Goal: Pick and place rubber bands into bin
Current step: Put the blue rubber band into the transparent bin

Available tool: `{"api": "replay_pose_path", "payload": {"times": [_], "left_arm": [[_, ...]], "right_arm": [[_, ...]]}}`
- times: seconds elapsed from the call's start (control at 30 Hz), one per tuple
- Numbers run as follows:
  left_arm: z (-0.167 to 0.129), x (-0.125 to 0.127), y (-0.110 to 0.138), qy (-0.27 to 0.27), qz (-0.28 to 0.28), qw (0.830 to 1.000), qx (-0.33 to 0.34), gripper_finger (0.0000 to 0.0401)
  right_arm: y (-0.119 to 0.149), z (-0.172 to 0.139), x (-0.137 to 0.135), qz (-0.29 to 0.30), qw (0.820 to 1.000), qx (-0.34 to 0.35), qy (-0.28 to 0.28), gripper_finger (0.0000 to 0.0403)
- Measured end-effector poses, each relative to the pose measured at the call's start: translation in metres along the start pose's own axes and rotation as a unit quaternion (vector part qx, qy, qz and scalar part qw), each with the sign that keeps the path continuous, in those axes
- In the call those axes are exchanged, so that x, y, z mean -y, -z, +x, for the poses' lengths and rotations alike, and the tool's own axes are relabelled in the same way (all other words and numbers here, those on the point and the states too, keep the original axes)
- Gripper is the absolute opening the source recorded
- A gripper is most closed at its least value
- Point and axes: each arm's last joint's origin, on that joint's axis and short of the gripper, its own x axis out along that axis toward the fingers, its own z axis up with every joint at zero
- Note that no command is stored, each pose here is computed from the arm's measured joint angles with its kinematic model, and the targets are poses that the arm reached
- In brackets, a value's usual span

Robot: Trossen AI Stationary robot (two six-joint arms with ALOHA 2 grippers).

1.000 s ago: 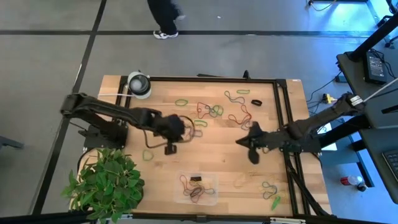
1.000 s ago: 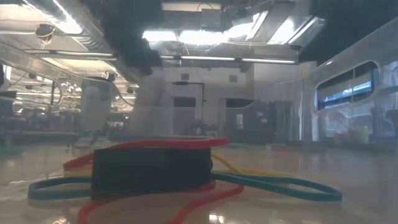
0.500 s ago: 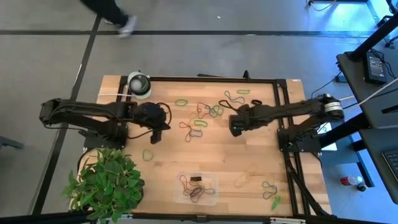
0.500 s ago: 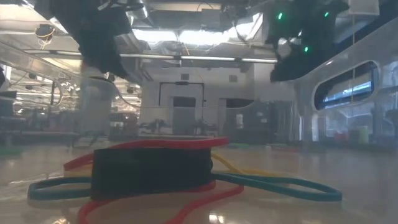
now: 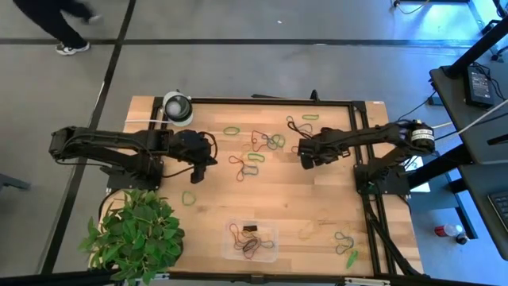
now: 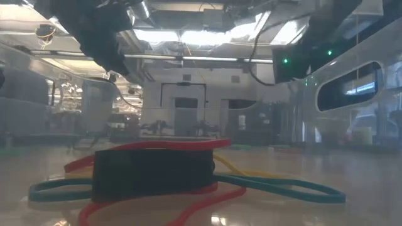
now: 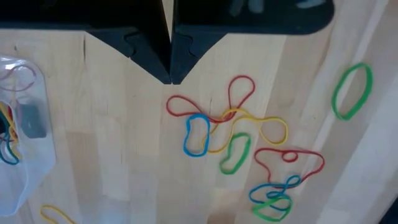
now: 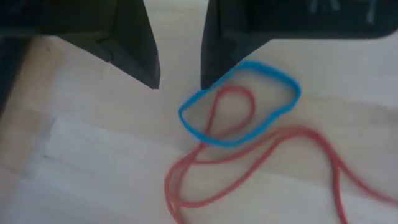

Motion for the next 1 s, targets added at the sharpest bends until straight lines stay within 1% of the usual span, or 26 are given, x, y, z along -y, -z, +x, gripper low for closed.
{"api": "replay_pose_path", "payload": {"times": [0.17, 0.27, 0.33, 0.4, 0.47, 0.5, 0.57, 0.63, 0.7, 0.8, 0.87, 0.93, 1.0], "left_arm": [[0.0, 0.0, 0.0, -0.002, 0.003, 1.0, 0.0, 0.0002], [0.0, 0.0, 0.0, -0.002, -0.001, 1.0, 0.0, 0.0002], [0.0, 0.0, 0.0, -0.002, -0.005, 1.0, 0.0, 0.0001], [0.0, 0.0, 0.0, -0.002, -0.007, 1.0, 0.0, 0.0001], [0.0, 0.0, 0.0, -0.002, -0.012, 1.0, 0.0, 0.0002], [0.0, 0.0, 0.0, -0.002, -0.019, 1.0, 0.001, 0.0003], [0.0, 0.0, 0.0, -0.001, -0.028, 1.0, 0.0, 0.0003], [0.0, 0.0, 0.0, -0.001, -0.031, 1.0, 0.0, 0.0002], [0.0, 0.0, 0.0, -0.001, -0.031, 1.0, 0.0, 0.0001], [0.0, 0.0, 0.0, -0.001, -0.038, 0.999, 0.001, 0.0003], [0.0, 0.0, 0.0, 0.0, -0.058, 0.998, 0.001, 0.0005], [0.0, 0.0, 0.0, 0.001, -0.102, 0.995, 0.001, 0.0005], [0.0, 0.0, -0.001, 0.002, -0.137, 0.991, 0.007, 0.0004]], "right_arm": [[0.0, 0.02, 0.005, 0.02, 0.999, 0.014, -0.028, 0.0123], [0.003, 0.028, 0.008, 0.024, 0.999, 0.019, -0.033, 0.0111], [0.004, 0.03, 0.009, 0.024, 0.999, 0.02, -0.034, 0.009], [0.004, 0.03, 0.009, 0.022, 0.999, 0.019, -0.032, 0.0058], [0.005, 0.028, 0.008, 0.006, 0.999, 0.021, -0.032, 0.002], [0.006, 0.026, 0.007, -0.009, 0.999, 0.026, -0.032, 0.0011], [0.007, 0.016, 0.006, -0.026, 0.999, 0.041, -0.021, 0.001], [0.008, -0.001, 0.008, -0.041, 0.997, 0.06, -0.006, 0.0006], [0.007, -0.021, 0.006, -0.05, 0.995, 0.087, -0.016, 0.0003], [0.015, -0.049, 0.012, -0.075, 0.992, 0.1, -0.012, 0.0003], [0.021, -0.071, 0.012, -0.078, 0.988, 0.125, -0.042, 0.0002], [0.032, -0.088, 0.016, -0.091, 0.984, 0.142, -0.057, 0.0002], [0.044, -0.107, 0.015, -0.099, 0.977, 0.167, -0.093, 0.0002]]}}
